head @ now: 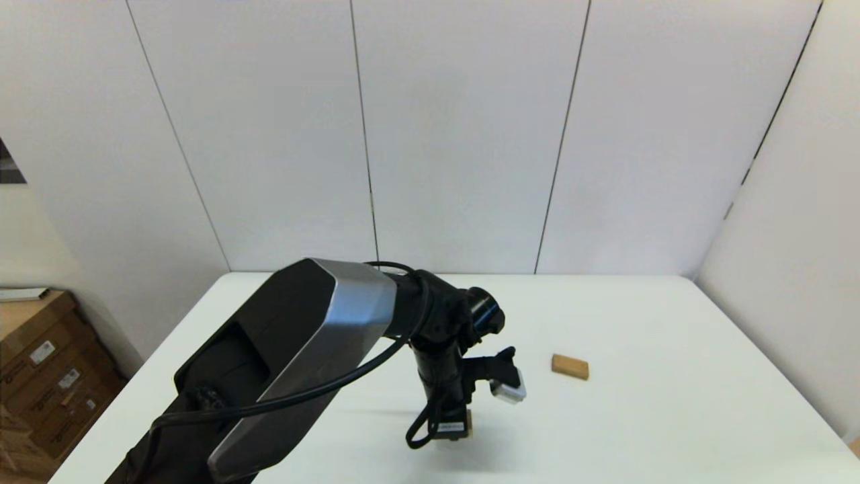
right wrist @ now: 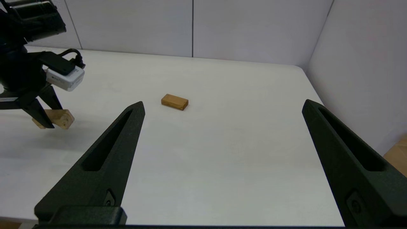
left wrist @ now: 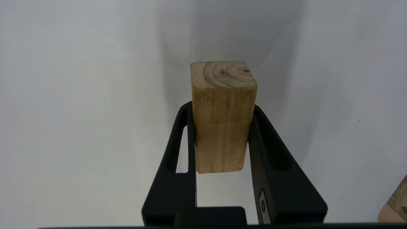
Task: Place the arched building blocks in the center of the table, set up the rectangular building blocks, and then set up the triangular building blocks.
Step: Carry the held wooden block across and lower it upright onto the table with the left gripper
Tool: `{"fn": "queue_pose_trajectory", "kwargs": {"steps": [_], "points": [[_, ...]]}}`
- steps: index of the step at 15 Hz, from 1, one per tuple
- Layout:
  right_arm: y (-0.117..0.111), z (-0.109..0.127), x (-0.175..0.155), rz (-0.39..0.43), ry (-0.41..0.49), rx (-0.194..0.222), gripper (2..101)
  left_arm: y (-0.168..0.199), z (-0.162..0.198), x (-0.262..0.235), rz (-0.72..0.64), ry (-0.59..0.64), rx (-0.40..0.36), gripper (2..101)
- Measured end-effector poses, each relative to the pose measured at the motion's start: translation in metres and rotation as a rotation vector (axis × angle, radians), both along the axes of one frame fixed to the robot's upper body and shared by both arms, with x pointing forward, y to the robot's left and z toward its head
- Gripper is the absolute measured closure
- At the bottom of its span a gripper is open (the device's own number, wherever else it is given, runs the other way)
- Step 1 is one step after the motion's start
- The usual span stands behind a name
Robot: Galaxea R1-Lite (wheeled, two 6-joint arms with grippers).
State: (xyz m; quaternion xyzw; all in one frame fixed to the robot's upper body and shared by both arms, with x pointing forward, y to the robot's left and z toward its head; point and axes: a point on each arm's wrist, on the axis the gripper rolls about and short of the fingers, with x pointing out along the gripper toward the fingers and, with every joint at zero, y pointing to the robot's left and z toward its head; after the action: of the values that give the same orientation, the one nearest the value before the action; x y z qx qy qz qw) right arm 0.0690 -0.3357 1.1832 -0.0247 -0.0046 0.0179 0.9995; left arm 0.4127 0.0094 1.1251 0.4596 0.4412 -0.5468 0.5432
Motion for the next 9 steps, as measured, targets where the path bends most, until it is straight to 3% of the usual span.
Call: {"fn": "queue_pose_trajectory", "kwargs": {"steps": [9], "points": [[0.0000, 0.0000, 0.0000, 0.000, 0.000, 0.000, 4.3, -0.0022, -0.0096, -0.0020, -0.006, 0.017, 0.015, 75.1]]}}
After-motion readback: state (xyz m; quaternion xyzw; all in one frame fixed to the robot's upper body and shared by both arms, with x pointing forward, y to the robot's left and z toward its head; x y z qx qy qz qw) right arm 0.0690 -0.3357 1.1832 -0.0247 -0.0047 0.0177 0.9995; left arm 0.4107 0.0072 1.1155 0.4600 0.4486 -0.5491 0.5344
